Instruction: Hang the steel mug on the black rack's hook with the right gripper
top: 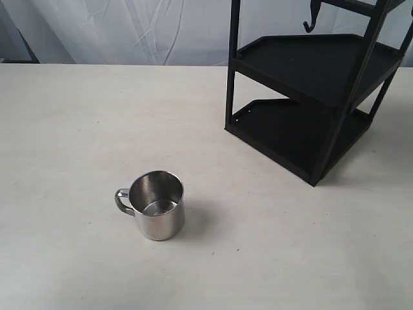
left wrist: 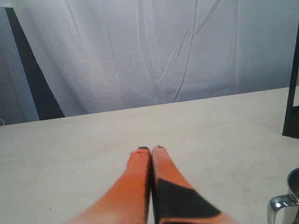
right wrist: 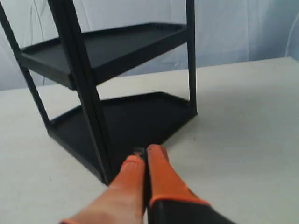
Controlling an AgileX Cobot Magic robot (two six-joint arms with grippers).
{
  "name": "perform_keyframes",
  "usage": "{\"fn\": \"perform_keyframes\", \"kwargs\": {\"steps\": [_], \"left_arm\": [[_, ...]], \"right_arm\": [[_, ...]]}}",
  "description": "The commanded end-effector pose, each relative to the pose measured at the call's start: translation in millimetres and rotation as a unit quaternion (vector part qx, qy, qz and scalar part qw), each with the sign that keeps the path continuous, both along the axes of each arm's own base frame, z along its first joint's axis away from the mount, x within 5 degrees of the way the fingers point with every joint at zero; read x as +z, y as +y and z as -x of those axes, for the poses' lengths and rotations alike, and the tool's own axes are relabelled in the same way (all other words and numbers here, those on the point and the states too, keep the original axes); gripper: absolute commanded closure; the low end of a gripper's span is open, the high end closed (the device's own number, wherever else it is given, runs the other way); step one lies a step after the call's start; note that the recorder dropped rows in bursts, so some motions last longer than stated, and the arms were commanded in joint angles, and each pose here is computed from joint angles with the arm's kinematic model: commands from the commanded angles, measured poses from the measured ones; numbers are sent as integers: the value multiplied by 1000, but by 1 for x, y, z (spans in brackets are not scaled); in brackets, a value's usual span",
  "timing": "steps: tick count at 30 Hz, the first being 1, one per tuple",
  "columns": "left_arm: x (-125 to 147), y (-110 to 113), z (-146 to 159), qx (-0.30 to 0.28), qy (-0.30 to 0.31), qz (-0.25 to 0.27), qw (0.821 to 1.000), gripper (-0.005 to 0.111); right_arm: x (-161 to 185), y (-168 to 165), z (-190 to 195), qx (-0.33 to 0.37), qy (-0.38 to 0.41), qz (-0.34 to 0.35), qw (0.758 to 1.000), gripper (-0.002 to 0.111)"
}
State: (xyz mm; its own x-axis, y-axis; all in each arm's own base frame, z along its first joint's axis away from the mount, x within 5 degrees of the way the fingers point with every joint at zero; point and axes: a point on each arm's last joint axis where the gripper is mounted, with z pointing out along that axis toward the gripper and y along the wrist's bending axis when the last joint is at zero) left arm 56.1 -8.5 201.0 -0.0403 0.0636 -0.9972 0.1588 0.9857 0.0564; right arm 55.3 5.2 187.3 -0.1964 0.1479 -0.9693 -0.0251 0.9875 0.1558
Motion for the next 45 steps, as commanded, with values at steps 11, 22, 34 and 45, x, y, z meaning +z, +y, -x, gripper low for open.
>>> {"fn": "perform_keyframes", "kwargs": {"steps": [11,22,34,45], "left_arm": [[1,0,0,-2,-5,2,1000,105],[1,0,0,-2,-5,2,1000,105],[1,0,0,-2,-5,2,1000,105],[1,0,0,-2,-5,2,1000,105]], "right_arm": [[31,-16,0,-86,-159,-516,837,109],[52,11,6,23,-57,-572,818,109],[114,43,-59,213,107,-163,957,109],[106,137,-171,377,284,6,882,109]]}}
